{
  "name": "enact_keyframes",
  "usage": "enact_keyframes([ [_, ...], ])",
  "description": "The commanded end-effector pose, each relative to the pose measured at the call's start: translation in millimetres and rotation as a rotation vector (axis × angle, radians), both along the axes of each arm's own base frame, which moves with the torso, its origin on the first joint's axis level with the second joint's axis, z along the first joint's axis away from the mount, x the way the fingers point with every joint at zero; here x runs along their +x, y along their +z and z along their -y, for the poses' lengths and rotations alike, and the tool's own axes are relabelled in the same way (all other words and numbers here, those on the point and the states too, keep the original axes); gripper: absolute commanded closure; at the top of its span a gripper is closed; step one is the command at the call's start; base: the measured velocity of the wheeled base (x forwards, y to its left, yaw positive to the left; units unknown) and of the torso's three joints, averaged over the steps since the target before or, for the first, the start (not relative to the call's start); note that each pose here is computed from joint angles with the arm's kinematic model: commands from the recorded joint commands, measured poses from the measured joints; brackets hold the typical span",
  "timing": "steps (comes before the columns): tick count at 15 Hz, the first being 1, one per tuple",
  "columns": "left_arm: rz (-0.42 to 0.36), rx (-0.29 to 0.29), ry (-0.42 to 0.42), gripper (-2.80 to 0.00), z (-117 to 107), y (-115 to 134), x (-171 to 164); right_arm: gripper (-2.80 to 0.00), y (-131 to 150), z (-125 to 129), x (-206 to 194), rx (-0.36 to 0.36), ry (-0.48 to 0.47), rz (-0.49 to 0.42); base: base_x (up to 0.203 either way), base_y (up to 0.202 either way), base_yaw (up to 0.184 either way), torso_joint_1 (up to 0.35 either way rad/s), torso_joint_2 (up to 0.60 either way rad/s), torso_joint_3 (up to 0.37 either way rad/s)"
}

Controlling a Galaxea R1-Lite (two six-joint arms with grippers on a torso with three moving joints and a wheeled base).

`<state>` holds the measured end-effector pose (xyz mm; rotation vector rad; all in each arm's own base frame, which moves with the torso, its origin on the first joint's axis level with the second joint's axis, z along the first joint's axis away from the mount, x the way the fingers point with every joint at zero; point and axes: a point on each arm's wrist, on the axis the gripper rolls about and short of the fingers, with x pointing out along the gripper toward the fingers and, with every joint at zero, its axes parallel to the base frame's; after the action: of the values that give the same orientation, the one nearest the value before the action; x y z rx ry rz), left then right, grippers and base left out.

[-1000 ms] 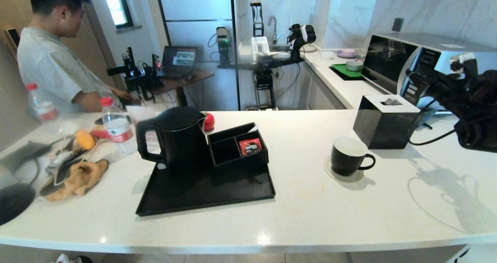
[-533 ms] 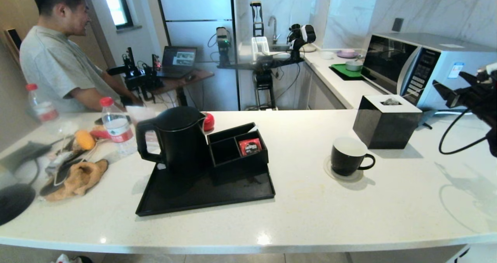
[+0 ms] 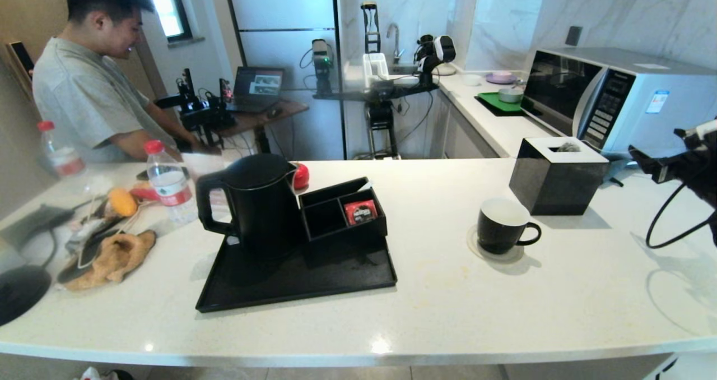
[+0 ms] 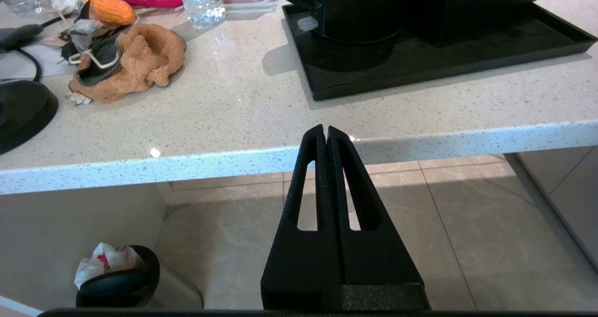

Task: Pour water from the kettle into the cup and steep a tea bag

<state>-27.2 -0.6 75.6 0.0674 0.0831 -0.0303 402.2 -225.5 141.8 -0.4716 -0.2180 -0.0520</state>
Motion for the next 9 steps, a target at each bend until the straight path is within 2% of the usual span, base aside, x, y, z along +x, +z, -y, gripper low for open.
enact_keyframes([
  [1,0.0,0.0,0.001,0.0,0,0,0,-2.8,-16,-1,0,0.009,0.014,-0.037,0.0,0.0,0.0,0.0,0.0,0.0],
  [4,0.0,0.0,0.0,0.0,0,0,0,-2.8,-38,-5,-6,0.019,0.037,-0.096,0.0,0.0,0.0,0.0,0.0,0.0],
  [9,0.0,0.0,0.0,0.0,0,0,0,-2.8,-52,-6,-7,0.015,0.034,-0.124,0.0,0.0,0.0,0.0,0.0,0.0],
])
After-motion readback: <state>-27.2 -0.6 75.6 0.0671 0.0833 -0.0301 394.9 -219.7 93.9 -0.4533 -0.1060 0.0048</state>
